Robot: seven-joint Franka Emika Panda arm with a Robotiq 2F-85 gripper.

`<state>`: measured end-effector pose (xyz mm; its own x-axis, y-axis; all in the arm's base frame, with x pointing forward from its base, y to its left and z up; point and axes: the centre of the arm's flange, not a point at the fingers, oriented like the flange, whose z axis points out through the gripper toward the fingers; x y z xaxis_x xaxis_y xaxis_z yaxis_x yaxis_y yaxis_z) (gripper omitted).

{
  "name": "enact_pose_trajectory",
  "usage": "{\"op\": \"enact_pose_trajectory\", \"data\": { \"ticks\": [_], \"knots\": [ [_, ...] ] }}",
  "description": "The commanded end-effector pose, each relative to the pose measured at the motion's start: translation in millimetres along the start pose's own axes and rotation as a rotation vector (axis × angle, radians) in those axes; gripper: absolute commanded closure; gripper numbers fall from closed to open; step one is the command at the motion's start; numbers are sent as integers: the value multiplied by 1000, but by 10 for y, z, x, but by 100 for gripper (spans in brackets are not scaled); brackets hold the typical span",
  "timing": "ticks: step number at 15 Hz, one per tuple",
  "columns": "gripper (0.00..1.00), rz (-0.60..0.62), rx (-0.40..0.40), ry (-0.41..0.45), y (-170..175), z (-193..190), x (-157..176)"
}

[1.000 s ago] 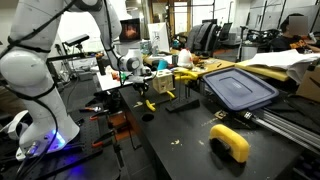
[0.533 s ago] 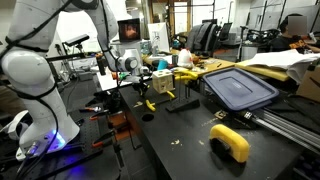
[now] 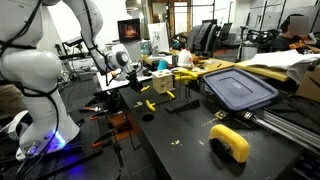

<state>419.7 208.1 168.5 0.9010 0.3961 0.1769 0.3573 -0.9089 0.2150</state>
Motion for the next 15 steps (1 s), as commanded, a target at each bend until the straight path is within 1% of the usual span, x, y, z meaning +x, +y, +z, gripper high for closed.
{"op": "enact_pose_trajectory", "data": {
  "ticks": [1, 5, 9, 11, 12, 15],
  "knots": [
    [94, 66, -72, 34, 86, -536, -322],
    [94, 124, -164, 65, 238, -857, -310],
    [94, 152, -263, 71, 407, -1212, -291],
    [94, 163, -297, 78, 446, -1427, -285],
    [94, 173, -308, 86, 452, -1538, -262],
    [94, 198, -264, 130, 537, -1889, -185]
  ]
}}
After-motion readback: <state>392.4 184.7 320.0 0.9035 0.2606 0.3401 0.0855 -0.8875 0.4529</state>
